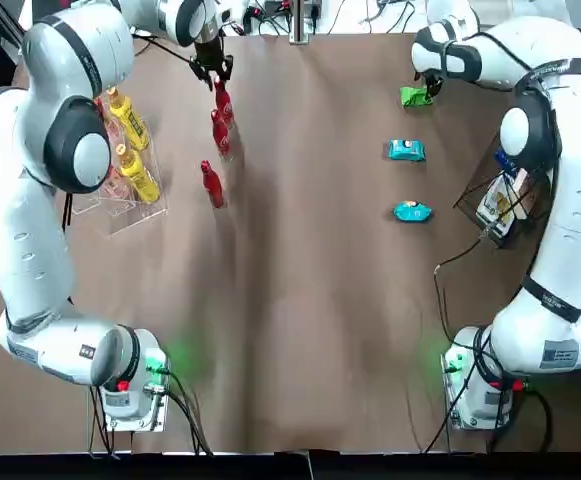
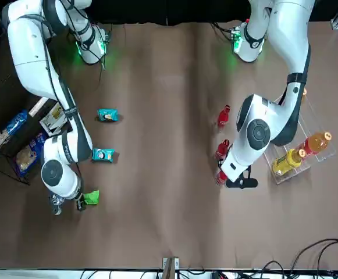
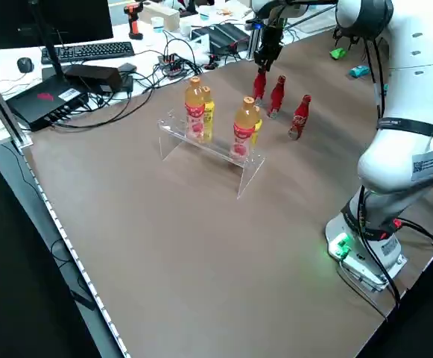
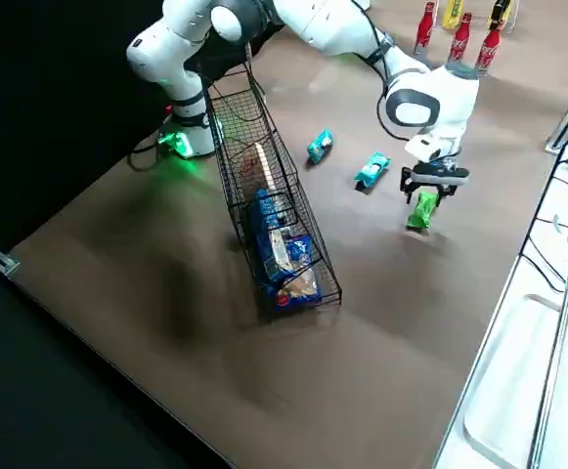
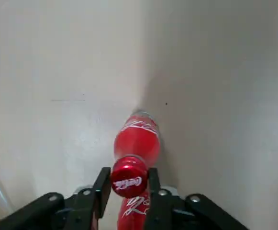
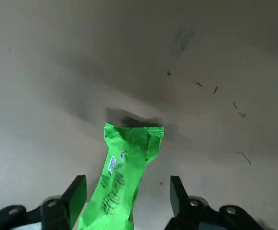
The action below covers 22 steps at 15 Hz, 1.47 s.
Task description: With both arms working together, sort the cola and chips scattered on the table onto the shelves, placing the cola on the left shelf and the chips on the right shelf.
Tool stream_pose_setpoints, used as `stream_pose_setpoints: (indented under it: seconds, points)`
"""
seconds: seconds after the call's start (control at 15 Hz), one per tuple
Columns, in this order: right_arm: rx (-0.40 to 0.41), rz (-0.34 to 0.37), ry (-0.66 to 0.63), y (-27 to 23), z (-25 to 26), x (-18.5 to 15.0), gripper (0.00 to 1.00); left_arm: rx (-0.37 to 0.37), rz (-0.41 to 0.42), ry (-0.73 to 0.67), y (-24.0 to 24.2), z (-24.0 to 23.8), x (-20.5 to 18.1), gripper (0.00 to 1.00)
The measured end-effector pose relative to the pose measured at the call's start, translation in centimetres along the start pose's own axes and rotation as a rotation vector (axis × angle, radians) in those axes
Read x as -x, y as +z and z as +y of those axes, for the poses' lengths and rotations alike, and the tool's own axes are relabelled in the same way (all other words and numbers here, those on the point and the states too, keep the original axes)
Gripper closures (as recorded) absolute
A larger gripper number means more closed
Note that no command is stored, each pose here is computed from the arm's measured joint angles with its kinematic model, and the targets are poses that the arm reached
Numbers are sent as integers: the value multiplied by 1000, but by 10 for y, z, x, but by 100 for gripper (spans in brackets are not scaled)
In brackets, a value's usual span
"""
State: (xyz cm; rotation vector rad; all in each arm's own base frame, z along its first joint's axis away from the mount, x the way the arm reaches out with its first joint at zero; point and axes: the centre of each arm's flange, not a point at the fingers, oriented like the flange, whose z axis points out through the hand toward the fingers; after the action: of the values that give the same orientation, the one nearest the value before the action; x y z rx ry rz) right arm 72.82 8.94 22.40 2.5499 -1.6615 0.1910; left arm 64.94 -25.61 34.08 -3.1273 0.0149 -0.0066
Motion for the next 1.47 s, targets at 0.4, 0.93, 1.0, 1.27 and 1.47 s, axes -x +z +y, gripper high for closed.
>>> stream_pose_setpoints:
  seconds: [0.4, 0.93, 1.0, 1.27, 1.47]
  points:
    - [7, -12, 9, 13, 1, 3, 24, 0, 0, -20, 0, 1, 0, 68]
    - [13, -18, 14, 23, 1, 7, 79, -46, -67, -32, -100, -88, 5, 68]
    - [8, -17, 14, 21, 0, 6, 85, -53, -86, -12, -121, -105, 12, 68]
    - [-47, 1, -33, -15, -11, -1, 90, -69, -130, 66, -197, -158, 49, 68]
    - [-15, 27, -153, -90, -5, -20, 90, -69, -197, 141, -226, -190, 74, 68]
